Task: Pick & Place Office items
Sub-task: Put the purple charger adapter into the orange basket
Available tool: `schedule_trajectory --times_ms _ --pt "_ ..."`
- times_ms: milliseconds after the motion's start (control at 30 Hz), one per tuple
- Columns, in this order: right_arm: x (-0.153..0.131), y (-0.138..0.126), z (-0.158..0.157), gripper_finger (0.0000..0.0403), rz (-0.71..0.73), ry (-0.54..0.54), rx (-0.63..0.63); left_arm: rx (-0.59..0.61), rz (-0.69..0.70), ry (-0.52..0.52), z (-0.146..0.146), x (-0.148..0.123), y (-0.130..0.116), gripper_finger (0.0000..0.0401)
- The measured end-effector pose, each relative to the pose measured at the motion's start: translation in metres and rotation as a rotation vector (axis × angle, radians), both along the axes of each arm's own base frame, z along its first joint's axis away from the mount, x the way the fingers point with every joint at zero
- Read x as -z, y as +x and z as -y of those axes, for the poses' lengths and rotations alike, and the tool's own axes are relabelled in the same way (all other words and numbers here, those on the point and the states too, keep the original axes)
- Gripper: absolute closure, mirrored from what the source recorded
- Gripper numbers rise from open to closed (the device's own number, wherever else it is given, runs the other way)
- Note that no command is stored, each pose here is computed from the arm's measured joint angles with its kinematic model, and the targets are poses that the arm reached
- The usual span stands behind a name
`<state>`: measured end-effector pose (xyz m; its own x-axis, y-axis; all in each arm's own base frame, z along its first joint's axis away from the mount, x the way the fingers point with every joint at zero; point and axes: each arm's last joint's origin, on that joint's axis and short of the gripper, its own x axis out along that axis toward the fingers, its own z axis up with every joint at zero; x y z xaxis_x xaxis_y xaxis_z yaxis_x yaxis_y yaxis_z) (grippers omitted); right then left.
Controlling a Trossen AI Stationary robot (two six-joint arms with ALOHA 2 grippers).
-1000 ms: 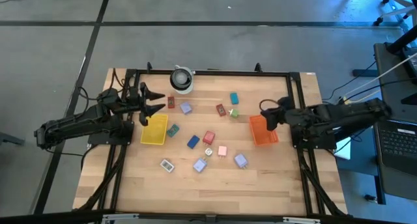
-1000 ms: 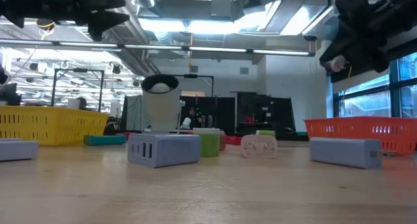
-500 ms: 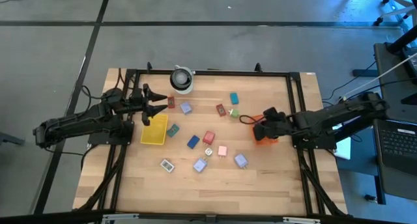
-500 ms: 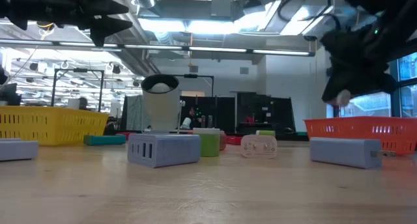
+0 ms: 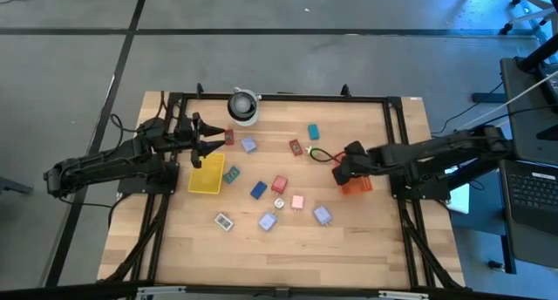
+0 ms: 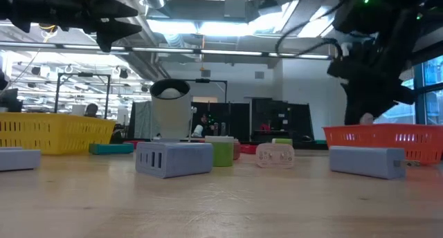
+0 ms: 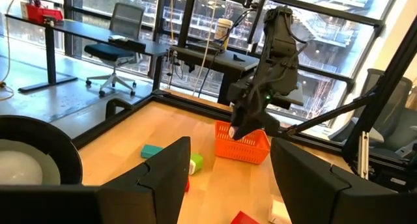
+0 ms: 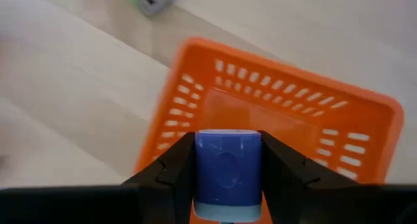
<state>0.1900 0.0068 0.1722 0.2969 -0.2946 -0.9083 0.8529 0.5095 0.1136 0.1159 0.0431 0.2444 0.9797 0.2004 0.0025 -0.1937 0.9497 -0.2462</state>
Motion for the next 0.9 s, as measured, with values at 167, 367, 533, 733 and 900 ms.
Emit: schedule_trajectory --times_ms 167,367,533,733,900 --pt "0.009 0.002 0.007 0.0266 -0.069 0.027 0.005 0.0 -0.001 0.005 0.0 0.0 0.0 0.0191" --pt "0.016 0.005 0.011 0.0265 -0.11 0.044 0.002 0.001 -0.001 0.007 0.0 0.0 0.0 0.0191" --pt "0.017 0.01 0.011 0.0264 -0.082 0.054 -0.002 0.001 0.001 -0.002 0.0 0.0 0.0 0.0191" --pt "0.017 0.011 0.011 0.0235 -0.069 0.052 -0.012 0.002 0.005 -0.025 0.0 0.0 0.0 0.0191" --pt "0.016 0.013 0.011 0.0185 -0.055 0.045 -0.033 0.004 0.004 -0.027 0.0 0.0 0.0 0.0191"
